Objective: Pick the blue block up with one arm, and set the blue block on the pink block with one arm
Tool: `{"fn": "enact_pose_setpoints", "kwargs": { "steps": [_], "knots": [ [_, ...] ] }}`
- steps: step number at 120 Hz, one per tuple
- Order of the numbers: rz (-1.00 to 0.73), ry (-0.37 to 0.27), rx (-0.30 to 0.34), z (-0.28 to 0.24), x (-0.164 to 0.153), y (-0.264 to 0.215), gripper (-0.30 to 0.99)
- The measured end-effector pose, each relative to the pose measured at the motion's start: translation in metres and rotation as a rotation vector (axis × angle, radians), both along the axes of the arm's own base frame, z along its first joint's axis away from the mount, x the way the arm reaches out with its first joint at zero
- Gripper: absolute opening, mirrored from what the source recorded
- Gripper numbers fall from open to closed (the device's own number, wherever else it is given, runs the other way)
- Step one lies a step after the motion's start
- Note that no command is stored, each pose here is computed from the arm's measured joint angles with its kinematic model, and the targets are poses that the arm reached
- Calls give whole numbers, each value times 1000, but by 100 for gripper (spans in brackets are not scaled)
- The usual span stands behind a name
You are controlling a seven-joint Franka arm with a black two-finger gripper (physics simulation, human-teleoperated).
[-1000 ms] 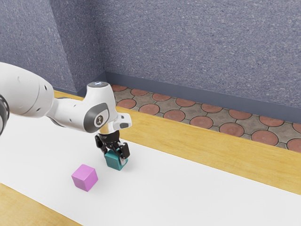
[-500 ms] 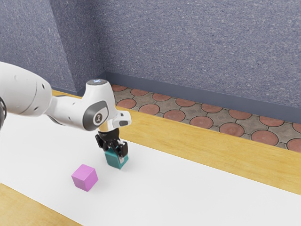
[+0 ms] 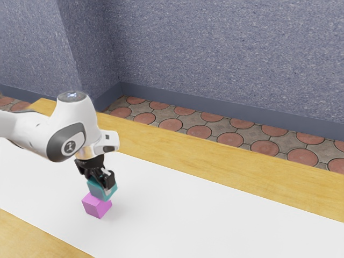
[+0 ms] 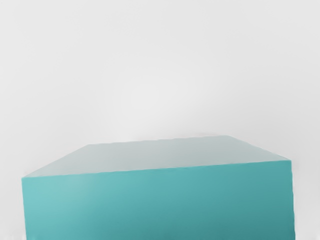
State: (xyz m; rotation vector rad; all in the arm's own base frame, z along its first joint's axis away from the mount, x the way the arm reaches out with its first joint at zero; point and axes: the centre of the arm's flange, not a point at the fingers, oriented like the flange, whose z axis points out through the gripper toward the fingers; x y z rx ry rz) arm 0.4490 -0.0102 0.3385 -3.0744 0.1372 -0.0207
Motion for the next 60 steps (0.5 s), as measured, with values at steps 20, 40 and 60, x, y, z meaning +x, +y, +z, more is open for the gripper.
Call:
{"fn": "enact_pose_setpoints", "kwargs": {
  "steps": [20,40,60],
  "knots": [
    [38,-17,22,5,-12,10,36],
    [80,-5,19,-1,-25,17,36],
    [108,-13,2,3,-28,20,36]
  ]
}}
